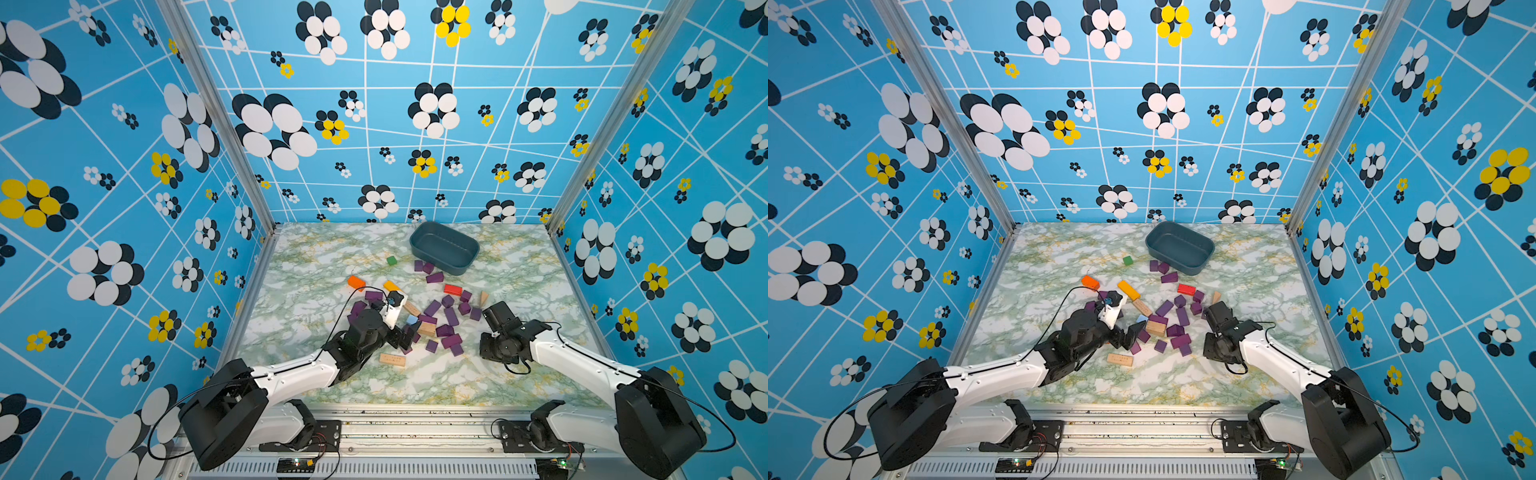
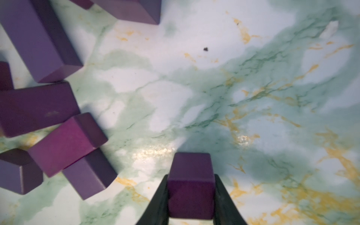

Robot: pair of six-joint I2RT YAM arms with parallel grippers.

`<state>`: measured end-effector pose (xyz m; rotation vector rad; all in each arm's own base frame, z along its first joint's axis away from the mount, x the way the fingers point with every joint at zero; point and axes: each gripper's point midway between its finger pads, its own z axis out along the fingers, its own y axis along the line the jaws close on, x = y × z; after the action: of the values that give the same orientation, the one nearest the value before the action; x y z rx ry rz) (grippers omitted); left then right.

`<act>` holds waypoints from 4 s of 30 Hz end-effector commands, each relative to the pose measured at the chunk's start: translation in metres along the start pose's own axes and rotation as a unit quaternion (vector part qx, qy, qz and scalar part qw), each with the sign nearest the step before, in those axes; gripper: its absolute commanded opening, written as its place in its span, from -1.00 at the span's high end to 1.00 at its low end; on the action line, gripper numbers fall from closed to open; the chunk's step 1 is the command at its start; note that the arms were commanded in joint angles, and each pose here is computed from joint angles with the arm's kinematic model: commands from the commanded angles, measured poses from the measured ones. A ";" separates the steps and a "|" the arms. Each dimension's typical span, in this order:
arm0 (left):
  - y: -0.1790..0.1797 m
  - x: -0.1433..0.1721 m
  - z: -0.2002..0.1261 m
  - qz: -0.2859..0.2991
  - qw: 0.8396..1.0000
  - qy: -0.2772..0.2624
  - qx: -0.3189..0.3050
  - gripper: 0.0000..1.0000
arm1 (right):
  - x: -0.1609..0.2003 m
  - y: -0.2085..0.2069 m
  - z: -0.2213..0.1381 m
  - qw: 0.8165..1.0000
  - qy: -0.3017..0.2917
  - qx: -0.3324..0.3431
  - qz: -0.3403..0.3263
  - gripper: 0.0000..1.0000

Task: Pick purple bricks into the storage bin
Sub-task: Pick up the building block from the center of the board, then place the building block in the storage box, then pick up the building block from the center of the board.

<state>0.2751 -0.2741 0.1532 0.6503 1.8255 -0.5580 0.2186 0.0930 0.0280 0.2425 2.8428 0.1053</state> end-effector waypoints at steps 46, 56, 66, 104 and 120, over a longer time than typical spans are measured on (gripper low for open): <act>0.098 0.025 -0.026 -0.109 0.979 0.025 -0.172 -0.99 | -0.342 0.117 -0.008 0.981 -0.187 -0.039 -0.043 -0.24; 0.124 0.018 -0.045 -0.115 0.963 0.051 -0.239 -0.99 | -0.297 0.106 -0.060 0.974 -0.198 -0.075 -0.078 -0.45; 0.150 0.049 -0.074 -0.190 0.929 0.154 -0.279 -0.99 | -0.190 0.106 -0.097 0.948 -0.201 -0.237 -0.063 -0.57; 0.170 0.124 -0.043 -0.292 0.840 0.290 -0.353 -0.41 | -0.085 0.076 -0.080 0.927 -0.211 -0.301 -0.071 -0.93; 0.182 0.133 -0.026 -0.290 0.831 0.301 -0.367 0.39 | -0.085 0.068 -0.062 0.936 -0.207 -0.281 -0.046 -0.88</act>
<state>0.3362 -0.1029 0.0201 -0.3208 2.6365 0.0275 0.2923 0.1438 0.1236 -0.0146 2.2829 0.7531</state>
